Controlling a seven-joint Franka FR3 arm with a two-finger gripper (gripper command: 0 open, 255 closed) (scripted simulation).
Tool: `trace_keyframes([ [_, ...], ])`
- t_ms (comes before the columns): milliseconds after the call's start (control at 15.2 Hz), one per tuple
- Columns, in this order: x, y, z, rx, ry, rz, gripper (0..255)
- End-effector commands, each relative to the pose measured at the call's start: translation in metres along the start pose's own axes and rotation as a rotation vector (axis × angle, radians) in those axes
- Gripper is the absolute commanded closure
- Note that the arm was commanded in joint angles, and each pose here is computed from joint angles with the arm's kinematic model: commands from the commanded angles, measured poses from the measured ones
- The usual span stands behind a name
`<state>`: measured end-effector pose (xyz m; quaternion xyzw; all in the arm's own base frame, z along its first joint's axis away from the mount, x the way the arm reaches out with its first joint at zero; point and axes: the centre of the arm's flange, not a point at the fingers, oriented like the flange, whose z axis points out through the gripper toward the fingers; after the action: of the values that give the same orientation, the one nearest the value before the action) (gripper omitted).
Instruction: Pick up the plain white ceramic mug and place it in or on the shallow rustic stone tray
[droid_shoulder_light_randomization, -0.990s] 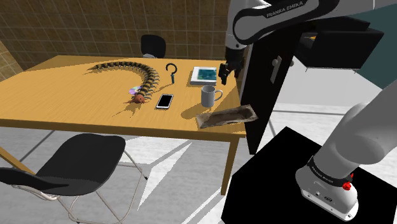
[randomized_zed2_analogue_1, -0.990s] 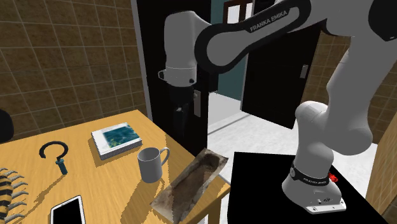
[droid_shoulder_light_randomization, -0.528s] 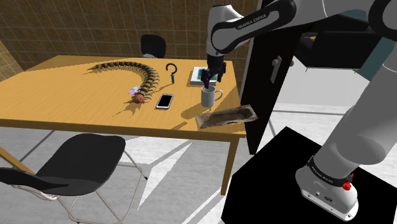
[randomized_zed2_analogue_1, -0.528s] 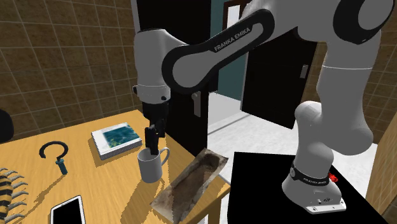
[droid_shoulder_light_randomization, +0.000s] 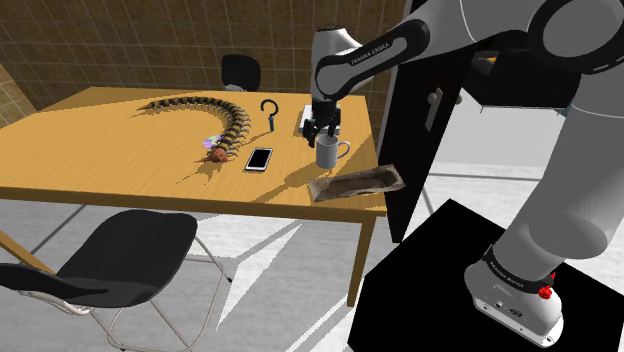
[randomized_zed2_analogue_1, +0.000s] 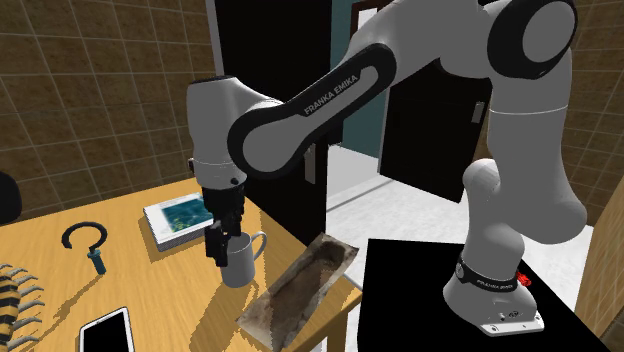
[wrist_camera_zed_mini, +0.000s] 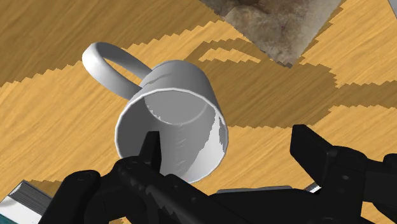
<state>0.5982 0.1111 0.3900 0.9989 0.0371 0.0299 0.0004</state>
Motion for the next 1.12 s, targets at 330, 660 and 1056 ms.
trace_keyframes([
  [330,0.0005,-0.0004,0.0187,0.0,0.0,0.0,0],
  [660,0.0005,-0.0004,0.0187,0.0,0.0,0.0,255],
  [1056,0.0005,-0.0004,0.0187,0.0,0.0,0.0,255],
])
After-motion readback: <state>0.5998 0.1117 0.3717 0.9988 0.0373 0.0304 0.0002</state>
